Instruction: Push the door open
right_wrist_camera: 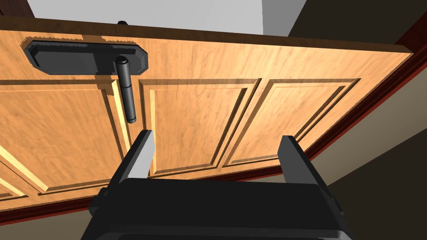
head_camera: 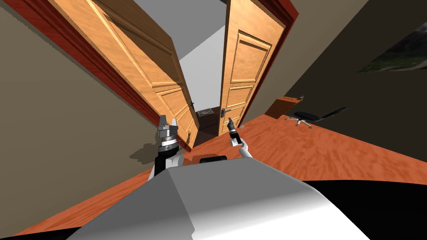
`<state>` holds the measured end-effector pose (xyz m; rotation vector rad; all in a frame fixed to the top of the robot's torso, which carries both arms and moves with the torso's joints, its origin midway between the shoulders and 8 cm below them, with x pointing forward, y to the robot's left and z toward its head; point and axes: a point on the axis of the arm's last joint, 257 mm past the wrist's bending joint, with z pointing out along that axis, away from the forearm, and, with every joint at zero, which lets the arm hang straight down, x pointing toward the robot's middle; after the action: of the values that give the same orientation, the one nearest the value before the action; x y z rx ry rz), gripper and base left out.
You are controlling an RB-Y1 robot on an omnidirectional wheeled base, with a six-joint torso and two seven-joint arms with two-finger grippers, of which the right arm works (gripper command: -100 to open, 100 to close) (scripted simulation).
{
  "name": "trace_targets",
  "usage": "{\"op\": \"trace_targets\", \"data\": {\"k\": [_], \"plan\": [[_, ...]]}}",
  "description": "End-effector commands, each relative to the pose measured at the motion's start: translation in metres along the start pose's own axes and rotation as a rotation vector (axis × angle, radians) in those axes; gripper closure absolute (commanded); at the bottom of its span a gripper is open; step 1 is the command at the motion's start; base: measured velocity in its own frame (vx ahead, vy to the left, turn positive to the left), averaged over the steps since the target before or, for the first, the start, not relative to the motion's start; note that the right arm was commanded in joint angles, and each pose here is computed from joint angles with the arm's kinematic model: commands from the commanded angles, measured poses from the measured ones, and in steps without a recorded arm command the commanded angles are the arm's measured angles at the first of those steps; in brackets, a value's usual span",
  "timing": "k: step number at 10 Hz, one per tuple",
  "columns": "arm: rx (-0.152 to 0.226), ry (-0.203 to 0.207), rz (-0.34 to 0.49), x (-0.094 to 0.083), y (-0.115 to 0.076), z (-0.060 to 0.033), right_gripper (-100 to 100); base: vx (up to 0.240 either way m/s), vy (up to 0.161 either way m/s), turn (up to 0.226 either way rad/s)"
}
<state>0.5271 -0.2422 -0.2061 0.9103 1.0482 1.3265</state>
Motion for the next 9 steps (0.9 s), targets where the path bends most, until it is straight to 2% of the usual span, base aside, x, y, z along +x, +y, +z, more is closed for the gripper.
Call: {"op": "trace_targets", "data": {"k": [1, 9], "plan": [[0.018, 0.002, 0.007, -0.001, -0.008, 0.0046, -100, 0.022, -0.089, 0.135], [0.111, 0.001, 0.032, -0.009, -0.049, 0.0257, -100, 0.027, -0.129, 0.139]]}}
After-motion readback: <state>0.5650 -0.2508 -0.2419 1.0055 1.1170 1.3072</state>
